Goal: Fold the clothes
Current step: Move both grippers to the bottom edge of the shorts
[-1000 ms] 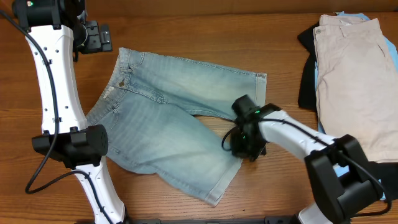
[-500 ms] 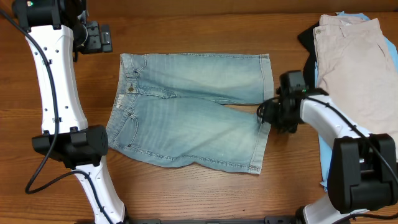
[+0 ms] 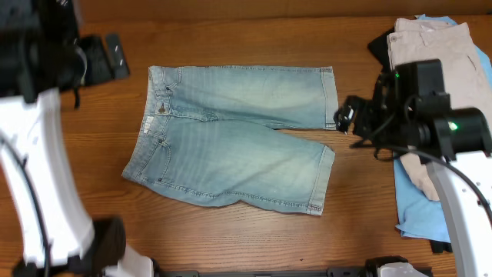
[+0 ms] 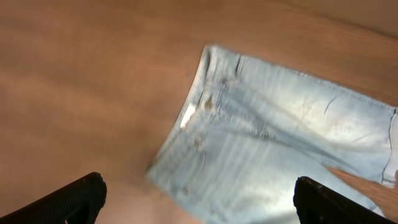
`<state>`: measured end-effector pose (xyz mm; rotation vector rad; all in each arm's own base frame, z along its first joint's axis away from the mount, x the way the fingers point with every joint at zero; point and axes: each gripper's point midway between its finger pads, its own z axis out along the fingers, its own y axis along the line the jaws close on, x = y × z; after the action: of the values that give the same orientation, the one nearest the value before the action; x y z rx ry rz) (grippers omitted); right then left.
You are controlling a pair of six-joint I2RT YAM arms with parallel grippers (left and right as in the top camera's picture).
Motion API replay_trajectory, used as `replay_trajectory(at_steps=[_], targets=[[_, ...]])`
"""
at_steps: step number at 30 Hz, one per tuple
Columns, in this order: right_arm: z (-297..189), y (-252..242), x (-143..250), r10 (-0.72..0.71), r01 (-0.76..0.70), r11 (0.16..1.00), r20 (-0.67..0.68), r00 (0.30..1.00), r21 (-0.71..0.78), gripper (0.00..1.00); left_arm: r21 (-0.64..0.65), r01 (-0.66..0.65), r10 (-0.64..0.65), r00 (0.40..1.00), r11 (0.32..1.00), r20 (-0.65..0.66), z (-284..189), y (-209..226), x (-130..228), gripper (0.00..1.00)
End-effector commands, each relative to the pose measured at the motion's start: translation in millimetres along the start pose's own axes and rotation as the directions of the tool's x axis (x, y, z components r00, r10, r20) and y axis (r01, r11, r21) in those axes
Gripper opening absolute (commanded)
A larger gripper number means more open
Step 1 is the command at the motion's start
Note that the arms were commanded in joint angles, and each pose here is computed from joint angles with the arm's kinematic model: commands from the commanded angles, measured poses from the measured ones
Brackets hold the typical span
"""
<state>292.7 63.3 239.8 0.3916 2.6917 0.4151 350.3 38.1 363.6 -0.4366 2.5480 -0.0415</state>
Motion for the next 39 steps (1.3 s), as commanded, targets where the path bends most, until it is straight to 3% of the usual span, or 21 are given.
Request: replay_trajectory(at_steps=[1,3,7,14,19,32,39], targets=[[-0.5,-7.6,17.1,0.109,-0.106,0.993,-0.055,0.992,0.055,1.00,-0.196,0.215,-0.236,0.968,0.957,-0.091,20.4,33.4,42.1,1.00],[3.6,-8.5,29.0,0.108,-0.101,0.993,-0.100,0.989,0.068,1.00,-0.322,0.331,-0.376,0.922,0.887,-0.090,32.4,53.2,66.1,1.00],[15.0,-6.2,41.2,0.097,-0.090,0.994,-0.146,0.985,0.058,1.00,-0.436,0.488,-0.575,0.813,0.756,-0.087,70.6,67.2,113.0,1.00],[35.6,-14.4,52.6,0.093,-0.082,0.994,-0.183,0.979,0.070,1.00,-0.502,0.554,-0.674,0.734,0.665,-0.084,154.5,78.9,170.4,1.00],[60.1,-26.3,67.4,0.104,-0.086,0.992,-0.216,0.971,0.091,0.97,-0.464,0.602,-0.706,0.704,0.650,-0.074,195.6,82.6,190.4,0.98],[105.0,-48.5,105.0,0.140,-0.111,0.987,-0.293,0.946,0.113,0.85,-0.418,0.651,-0.714,0.700,0.634,0.006,242.8,100.8,214.8,0.87],[107.0,-49.9,107.1,0.194,-0.161,0.978,-0.295,0.936,0.134,0.82,-0.378,0.670,-0.713,0.700,0.638,0.038,256.3,102.2,217.4,0.56]])
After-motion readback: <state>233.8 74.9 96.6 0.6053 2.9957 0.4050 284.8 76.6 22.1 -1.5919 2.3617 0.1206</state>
